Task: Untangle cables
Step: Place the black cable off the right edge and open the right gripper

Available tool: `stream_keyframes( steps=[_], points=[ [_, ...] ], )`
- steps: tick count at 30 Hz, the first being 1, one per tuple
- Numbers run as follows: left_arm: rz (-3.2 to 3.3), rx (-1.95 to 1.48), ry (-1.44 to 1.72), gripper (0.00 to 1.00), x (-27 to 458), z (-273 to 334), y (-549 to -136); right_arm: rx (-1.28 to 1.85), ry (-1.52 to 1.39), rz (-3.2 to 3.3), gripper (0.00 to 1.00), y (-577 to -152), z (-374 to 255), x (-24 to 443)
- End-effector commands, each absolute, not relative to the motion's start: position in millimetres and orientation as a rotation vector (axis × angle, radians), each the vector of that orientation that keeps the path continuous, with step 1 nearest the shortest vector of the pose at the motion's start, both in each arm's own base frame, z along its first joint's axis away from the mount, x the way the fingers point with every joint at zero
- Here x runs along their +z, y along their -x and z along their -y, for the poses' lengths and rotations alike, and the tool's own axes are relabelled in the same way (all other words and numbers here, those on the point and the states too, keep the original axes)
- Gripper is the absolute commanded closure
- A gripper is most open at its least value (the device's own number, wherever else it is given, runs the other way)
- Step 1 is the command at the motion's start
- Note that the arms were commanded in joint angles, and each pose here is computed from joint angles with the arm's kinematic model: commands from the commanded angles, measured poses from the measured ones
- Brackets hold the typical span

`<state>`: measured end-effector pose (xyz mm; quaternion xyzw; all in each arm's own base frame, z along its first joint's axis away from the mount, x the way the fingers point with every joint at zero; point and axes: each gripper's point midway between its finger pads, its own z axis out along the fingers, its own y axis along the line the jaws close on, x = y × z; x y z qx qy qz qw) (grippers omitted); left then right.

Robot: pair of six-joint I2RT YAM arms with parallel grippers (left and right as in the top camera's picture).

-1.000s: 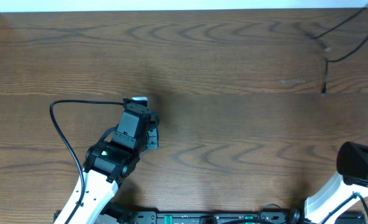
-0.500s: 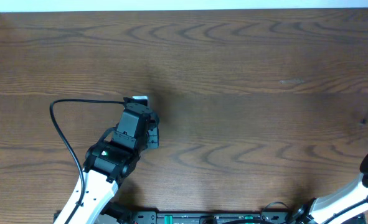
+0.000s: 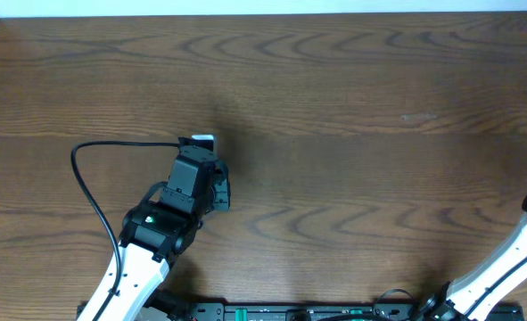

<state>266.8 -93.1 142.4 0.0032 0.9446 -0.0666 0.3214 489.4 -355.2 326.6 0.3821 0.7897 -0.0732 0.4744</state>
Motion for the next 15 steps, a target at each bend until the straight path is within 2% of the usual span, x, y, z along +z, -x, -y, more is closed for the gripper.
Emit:
stream_keyframes(
  steps=[1, 15],
  points=[
    [-2.461, -0.215, 0.038, 0.53, 146, 95, -268, -0.086, -0.897, -1.890, 0.99, -511, 343, 332],
    [-2.431, -0.262, 0.093, 0.53, 152, 99, -274, -0.075, -0.543, -1.896, 0.99, -573, 296, 337]
  ],
)
